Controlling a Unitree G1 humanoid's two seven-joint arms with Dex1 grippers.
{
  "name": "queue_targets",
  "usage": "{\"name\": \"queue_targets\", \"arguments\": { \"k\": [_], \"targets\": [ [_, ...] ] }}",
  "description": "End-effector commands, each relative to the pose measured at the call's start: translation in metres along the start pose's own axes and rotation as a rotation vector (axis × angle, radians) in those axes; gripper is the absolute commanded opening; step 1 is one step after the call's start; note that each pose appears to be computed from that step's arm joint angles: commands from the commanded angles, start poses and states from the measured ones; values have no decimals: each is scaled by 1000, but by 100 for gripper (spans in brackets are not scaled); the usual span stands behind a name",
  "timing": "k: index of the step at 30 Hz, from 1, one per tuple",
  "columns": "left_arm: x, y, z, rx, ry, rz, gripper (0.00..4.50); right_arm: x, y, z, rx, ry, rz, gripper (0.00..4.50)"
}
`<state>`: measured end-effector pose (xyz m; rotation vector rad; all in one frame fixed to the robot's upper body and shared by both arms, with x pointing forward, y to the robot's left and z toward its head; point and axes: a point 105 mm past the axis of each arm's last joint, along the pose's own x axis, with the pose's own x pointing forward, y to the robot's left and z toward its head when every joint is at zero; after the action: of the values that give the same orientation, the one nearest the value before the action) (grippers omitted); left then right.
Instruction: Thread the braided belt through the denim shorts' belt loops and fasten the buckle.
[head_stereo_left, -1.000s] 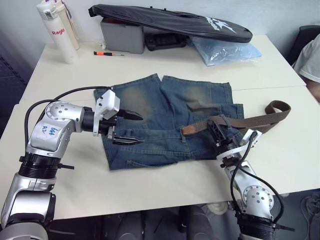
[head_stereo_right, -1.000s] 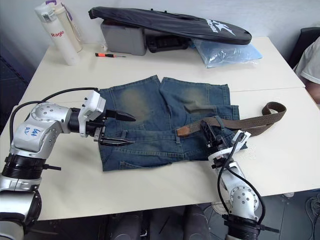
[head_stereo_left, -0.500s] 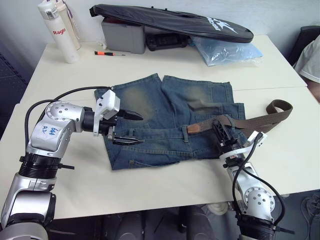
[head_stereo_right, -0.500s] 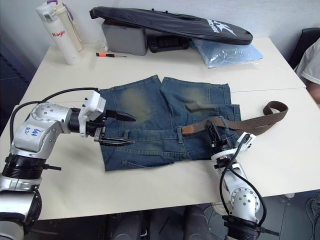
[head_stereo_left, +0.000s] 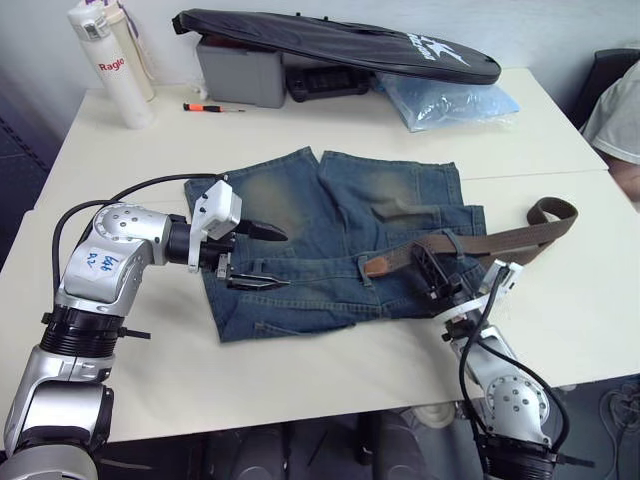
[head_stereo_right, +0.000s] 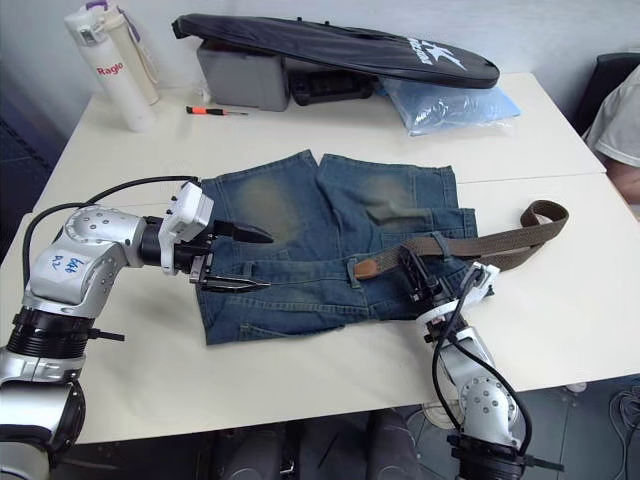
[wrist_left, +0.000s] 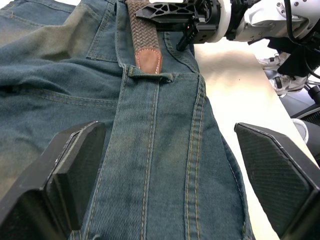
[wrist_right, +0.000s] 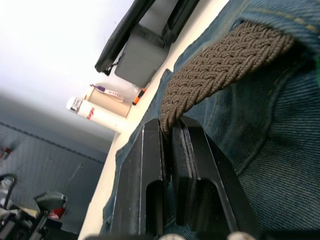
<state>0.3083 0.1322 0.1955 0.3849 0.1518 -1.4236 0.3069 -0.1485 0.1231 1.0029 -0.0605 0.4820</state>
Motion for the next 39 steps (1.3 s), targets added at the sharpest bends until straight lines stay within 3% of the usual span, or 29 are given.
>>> {"name": "queue_targets", "arguments": {
  "k": [1, 6, 11, 17, 23, 27, 32, 34, 37, 39],
  "targets": [
    [-1, 1, 7, 39, -3, 6, 450, 1, -18, -4, -35, 17, -98, 25],
    [-2, 1, 7, 38, -2, 8, 450, 1, -25, 9, -81, -32, -156, 25],
    [0, 1, 7, 40, -6, 5, 450, 4, -15, -10, -154, 67, -117, 25],
    [0, 0, 7, 42, -8, 3, 450, 9, -11, -11, -314, 95, -144, 25],
    [1, 0, 7, 41, -12, 0, 450, 13, 13, -40, -276, 240, -13, 25],
    [2, 1, 7, 43, -13, 1, 450, 23, -4, -27, -244, 144, -145, 25],
    [2, 0, 7, 45, -14, 3, 450, 33, -5, -14, -75, 42, -204, 25],
    [2, 0, 6, 45, -13, 4, 450, 34, 1, -22, -25, 97, -180, 25],
    [2, 0, 5, 45, -12, 6, 450, 33, 23, -43, -170, 268, -49, 25],
    [2, 0, 5, 44, -12, 6, 450, 32, 29, -49, -233, 308, -10, 25]
  ]
}}
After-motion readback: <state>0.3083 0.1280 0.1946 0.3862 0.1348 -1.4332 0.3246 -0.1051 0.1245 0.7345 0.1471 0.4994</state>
